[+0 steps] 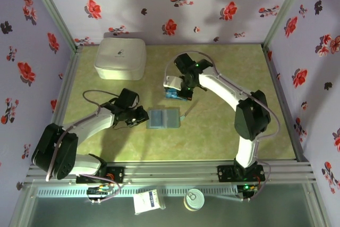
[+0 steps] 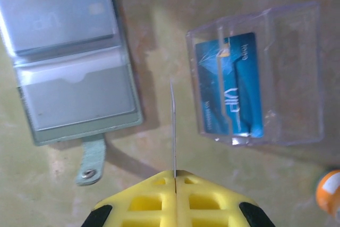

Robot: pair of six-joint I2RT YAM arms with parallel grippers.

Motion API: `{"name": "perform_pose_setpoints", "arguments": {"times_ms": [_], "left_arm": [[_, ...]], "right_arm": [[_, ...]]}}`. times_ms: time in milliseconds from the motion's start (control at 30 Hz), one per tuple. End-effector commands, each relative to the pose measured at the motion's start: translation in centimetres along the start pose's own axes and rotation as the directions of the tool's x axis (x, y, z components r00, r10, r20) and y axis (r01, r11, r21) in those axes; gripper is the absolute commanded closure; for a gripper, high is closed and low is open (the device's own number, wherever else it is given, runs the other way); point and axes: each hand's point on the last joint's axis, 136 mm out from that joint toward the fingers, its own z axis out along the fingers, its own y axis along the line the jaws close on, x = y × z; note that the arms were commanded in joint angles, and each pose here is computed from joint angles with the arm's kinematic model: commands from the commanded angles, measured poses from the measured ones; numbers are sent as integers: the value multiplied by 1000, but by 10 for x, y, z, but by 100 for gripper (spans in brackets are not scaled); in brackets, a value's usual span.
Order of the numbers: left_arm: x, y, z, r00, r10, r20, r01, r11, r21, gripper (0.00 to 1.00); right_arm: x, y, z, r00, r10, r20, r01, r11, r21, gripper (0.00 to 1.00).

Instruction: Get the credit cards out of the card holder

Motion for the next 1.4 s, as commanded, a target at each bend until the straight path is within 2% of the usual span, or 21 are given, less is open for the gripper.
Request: {"name": "perform_pose_setpoints", "arguments": {"times_ms": [0,600,1033,1367], "left_arm": [[0,6,-4,999,-28,16,28,1000,-15,83],[-1,9,1,999,-31,5,32,999,-26,80],[-2,11,6,999,-34,-5,33,999,-34,80],[-3,9,5,999,-35,-3,35,999,-31,80]], "right_arm": [[3,-7,1,997,-66,-50,64,997,-34,100],[-13,-55,31,995,-67,-69,60,993,-101,100],[-10,-46,60,997,-53,-63,41,983,-181,100],[-21,-46,61,999,-32,-11,29,982,-186,100]]}}
